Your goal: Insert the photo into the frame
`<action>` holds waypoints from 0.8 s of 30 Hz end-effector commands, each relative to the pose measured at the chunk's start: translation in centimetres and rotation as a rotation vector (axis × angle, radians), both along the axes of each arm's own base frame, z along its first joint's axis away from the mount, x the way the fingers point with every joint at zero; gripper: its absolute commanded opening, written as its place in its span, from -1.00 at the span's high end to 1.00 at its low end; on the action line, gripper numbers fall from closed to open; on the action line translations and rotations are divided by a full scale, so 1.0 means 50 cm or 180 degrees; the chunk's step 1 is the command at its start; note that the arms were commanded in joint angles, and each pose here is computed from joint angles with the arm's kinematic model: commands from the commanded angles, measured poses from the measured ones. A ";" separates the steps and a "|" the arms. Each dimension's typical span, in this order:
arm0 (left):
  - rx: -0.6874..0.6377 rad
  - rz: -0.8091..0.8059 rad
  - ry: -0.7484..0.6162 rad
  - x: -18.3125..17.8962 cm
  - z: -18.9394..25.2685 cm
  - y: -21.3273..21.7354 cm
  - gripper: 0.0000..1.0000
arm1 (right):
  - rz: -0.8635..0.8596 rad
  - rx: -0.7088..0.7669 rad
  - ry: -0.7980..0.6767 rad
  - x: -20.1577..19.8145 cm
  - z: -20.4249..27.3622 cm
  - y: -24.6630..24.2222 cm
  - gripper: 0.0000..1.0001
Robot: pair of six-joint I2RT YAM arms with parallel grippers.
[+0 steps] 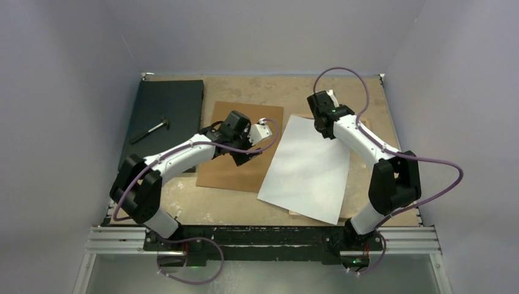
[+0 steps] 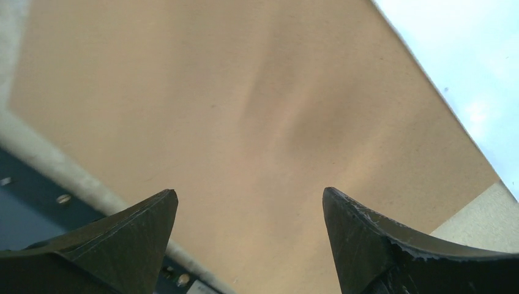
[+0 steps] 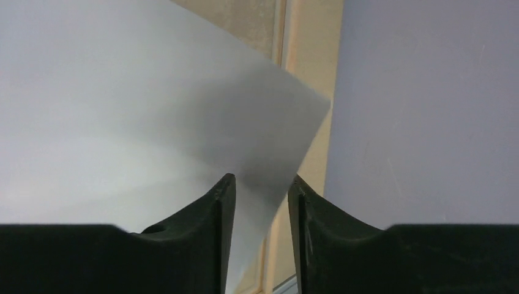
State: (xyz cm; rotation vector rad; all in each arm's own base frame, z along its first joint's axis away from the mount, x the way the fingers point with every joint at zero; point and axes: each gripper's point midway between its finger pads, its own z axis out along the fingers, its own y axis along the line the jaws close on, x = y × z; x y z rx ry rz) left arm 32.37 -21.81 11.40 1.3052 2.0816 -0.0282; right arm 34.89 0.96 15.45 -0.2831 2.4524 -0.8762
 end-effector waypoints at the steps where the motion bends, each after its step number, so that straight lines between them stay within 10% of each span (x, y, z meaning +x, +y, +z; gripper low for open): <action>1: -0.0217 -0.0281 0.0180 -0.011 -0.029 -0.047 -0.71 | -0.0123 0.0014 -0.0202 0.019 -0.002 -0.014 0.10; 7: -0.0228 -0.0472 0.0331 -0.046 -0.074 -0.089 -0.62 | -0.0351 0.0353 -0.0506 0.044 -0.018 -0.015 -0.39; 13: -0.0184 -0.0416 0.0340 -0.045 -0.098 -0.089 -0.52 | -0.0854 0.1778 -0.1396 0.084 0.049 -0.067 -0.94; 24: -0.0112 -0.0018 0.0338 0.000 -0.112 -0.020 -0.50 | -0.2275 0.2718 -0.1777 0.008 -0.053 -0.274 -0.98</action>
